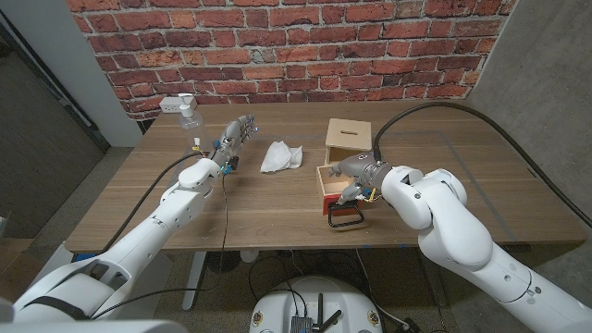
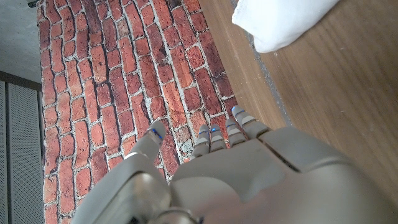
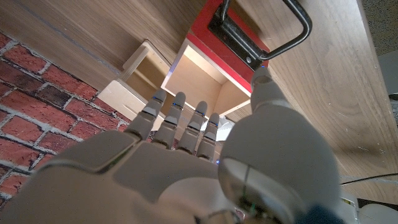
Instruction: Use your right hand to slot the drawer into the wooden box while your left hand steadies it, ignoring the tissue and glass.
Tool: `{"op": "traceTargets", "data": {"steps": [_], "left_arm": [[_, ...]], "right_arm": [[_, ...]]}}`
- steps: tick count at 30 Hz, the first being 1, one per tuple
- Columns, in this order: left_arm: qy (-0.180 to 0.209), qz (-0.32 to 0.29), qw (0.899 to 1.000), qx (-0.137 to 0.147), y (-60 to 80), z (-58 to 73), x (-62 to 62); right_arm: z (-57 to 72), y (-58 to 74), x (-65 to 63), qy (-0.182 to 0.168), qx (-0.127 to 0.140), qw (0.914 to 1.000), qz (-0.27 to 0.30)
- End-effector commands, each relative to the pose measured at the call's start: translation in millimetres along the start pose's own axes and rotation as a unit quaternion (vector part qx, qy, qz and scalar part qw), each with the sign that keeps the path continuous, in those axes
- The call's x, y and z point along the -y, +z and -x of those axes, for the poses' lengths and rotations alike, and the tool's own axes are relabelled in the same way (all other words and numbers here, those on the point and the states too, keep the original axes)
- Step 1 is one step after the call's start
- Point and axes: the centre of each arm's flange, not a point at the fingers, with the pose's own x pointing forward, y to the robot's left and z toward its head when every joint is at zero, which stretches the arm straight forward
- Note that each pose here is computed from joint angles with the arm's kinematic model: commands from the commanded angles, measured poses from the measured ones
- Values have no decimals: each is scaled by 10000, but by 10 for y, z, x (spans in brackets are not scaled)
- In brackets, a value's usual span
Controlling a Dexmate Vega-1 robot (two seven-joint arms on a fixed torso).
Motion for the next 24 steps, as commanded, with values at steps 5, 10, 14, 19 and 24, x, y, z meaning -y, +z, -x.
{"op": "traceTargets", "data": {"steps": [5,10,14,19,24], "left_arm": [[25,27,10000,-60,-38,34,-3],[12,47,10000,-61,-53,35,-3],[15,36,10000,-87,-57,18,1],[-16,54,9999,-89,-65,-2,10],[-37,69,9999,-96,-74,-11,13]], "right_arm": [[-104,20,-41,266,47,9996,53],[-116,5,-50,255,19,9997,2],[-135,12,-52,290,7,9995,90],[-147,53,-61,276,7,9995,167],[-167,54,-73,302,-13,9994,165]]}}
